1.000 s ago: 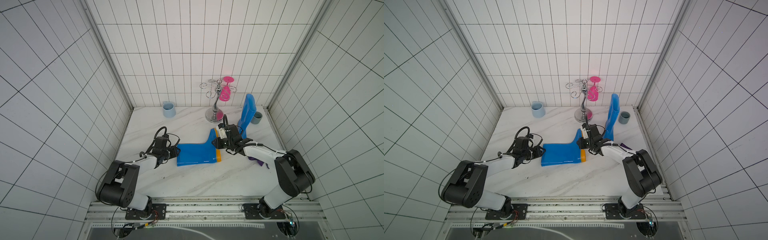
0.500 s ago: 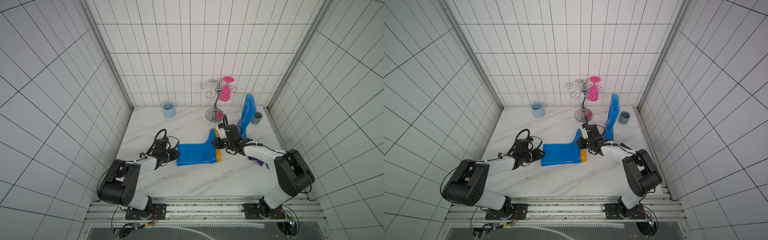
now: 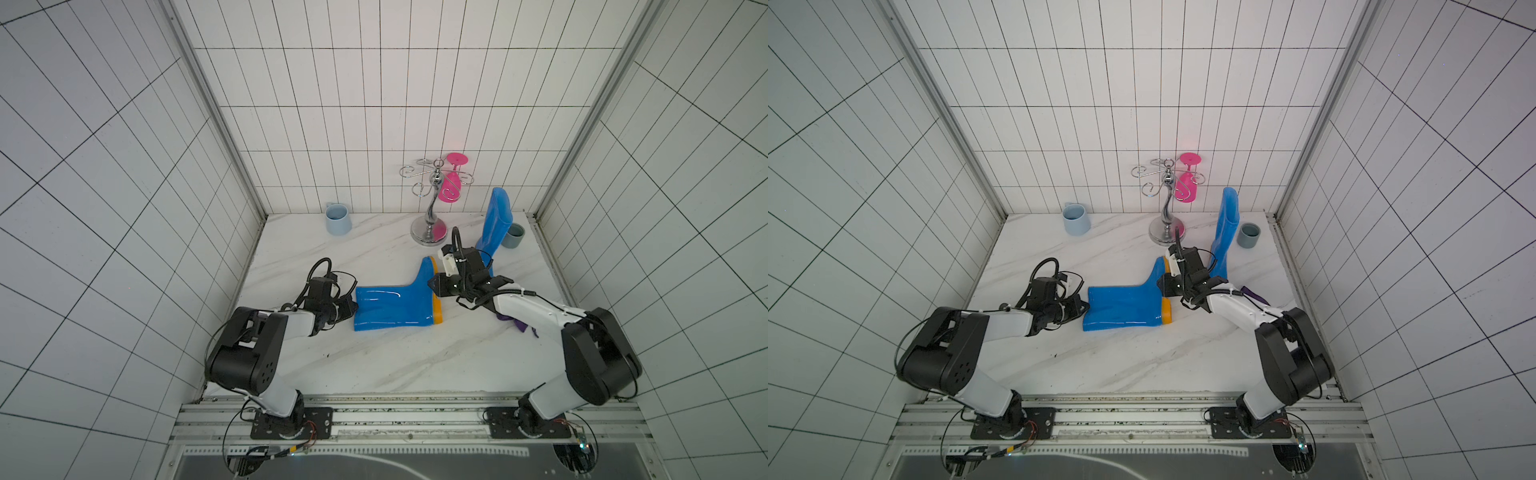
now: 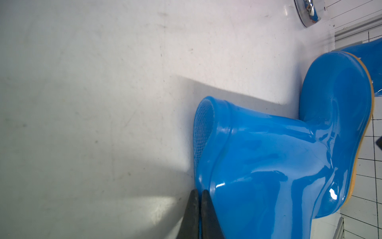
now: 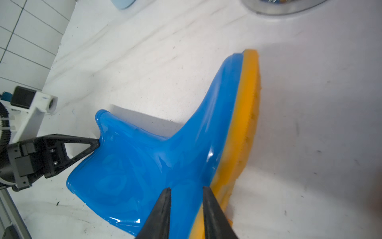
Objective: Wipe the rubber boots with a cloth
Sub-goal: Adjust the rubber boot at the center of the board, then pick up the cleaning item at the center of the board.
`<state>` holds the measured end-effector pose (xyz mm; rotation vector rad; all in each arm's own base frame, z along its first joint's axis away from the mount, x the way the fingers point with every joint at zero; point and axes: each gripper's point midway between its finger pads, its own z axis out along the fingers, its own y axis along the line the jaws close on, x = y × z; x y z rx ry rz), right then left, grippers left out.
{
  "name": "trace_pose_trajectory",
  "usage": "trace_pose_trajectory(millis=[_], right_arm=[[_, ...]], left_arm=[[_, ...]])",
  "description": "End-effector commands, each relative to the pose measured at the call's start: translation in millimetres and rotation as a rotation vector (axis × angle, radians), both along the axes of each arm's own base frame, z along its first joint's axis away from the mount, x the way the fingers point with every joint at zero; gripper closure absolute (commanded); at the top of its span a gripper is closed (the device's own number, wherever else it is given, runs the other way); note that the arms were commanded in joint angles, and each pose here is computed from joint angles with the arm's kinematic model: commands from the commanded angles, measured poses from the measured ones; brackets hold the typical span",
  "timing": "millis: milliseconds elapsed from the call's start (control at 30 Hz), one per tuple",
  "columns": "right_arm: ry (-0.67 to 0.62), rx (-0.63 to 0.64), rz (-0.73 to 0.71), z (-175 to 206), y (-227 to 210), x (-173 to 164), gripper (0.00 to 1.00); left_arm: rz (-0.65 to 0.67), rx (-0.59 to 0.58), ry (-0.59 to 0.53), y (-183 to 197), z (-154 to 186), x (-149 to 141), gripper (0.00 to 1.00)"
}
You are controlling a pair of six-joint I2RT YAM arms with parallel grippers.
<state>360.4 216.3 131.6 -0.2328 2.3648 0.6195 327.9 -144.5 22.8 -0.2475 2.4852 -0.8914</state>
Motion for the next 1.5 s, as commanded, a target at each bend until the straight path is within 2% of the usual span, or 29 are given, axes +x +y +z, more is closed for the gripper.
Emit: trace_pose_trajectory(millis=[0,200,467,500,600,633,667,1033,1200,1333,1400,1467], right_arm=[[0.039,-0.114,-0.136,-5,-50,-15,0.69],[0.181,-0.219,-0.391,-20,-133,-40,0.60],[0.253,-0.229,-0.654,-29,-206,-69,0.45],[0.260,-0.225,-0.680,-31,-214,-71,0.40],[0.273,-0.242,-0.765,-35,-236,-77,0.37],[0.277,-0.245,-0.780,-36,-241,-78,0.02],[0.280,-0.253,-0.799,-38,-247,-79,0.00],[0.325,-0.266,-0.851,-69,-264,-67,0.03],[0.330,-0.258,-0.854,-83,-265,-55,0.10],[0.367,-0.286,-0.854,-100,-269,-54,0.19],[0.355,-0.278,-0.853,-104,-269,-52,0.27],[0.355,-0.271,-0.848,-109,-268,-52,0.42]], left_arm=[[-0.055,-0.017,0.005,-9,-2,-3,1.00],[-0.054,-0.025,-0.002,-9,0,-2,1.00],[-0.059,-0.058,-0.007,-11,3,-1,1.00],[-0.060,-0.059,-0.008,-12,3,-1,1.00],[-0.057,-0.061,-0.013,-11,5,-1,1.00],[-0.055,-0.060,-0.013,-11,5,0,1.00],[-0.056,-0.061,-0.015,-11,5,0,1.00],[-0.047,-0.063,-0.014,-7,4,-1,1.00],[-0.038,-0.061,-0.011,-3,3,0,1.00],[-0.036,-0.063,-0.010,-2,3,1,1.00],[-0.034,-0.062,-0.012,-2,4,1,1.00],[-0.031,-0.060,-0.013,0,4,1,1.00]])
